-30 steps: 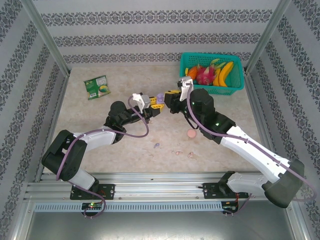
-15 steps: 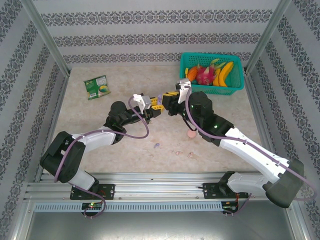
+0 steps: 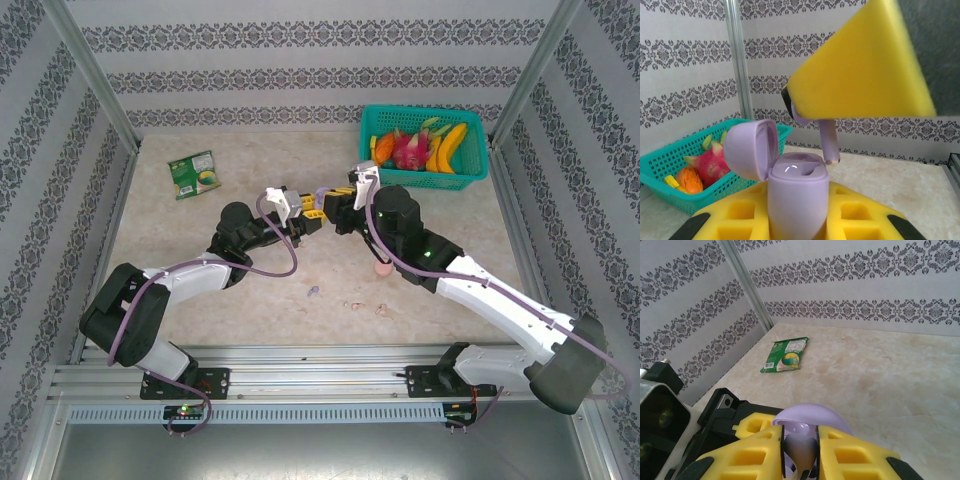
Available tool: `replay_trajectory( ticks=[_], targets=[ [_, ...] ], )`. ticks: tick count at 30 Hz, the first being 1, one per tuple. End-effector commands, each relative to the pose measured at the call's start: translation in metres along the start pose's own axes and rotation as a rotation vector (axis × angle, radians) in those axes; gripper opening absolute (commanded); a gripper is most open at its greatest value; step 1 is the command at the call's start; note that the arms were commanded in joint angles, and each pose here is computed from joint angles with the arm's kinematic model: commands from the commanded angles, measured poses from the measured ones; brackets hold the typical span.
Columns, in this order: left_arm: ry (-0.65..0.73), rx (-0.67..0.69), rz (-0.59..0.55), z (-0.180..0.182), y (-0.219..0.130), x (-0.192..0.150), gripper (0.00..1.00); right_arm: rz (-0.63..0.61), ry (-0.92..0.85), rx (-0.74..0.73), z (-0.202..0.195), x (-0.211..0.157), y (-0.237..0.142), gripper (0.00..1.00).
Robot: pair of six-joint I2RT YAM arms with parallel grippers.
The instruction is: Insert wireless bluetooth earbuds into charging case
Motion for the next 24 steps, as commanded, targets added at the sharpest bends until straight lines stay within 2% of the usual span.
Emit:
replay_trajectory(
  ticks=[1,8,19,24],
  targets=[
    [0.042,-0.044,-0.058,-0.015,0.003,0.027,0.0,-0.019,0.007,-0.002,0.003,0.002,0.004,0.22],
    [0.035,-0.05,-0.048,-0.016,0.003,0.023,0.0,-0.02,0.019,-0.013,-0.002,0.003,0.006,0.21],
    [0.031,-0.046,-0.039,-0.015,0.004,0.02,0.0,-0.081,0.045,0.007,0.001,0.023,-0.016,0.21],
    [0.031,-0.051,-0.039,-0.016,0.004,0.021,0.0,-0.082,0.043,0.005,0.0,0.025,-0.014,0.21]
  ],
)
Point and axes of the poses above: each hand's point on the last joint's axis, 136 mm out from that joint toward the fingers, its own y axis out along the fingers, its own z axis along the line the jaws close on, x = y × z, the point moved 1 cm from there along -y, back along the fingers, and after that the axes turned 15 degrees about -y, right-handed, at the moved point
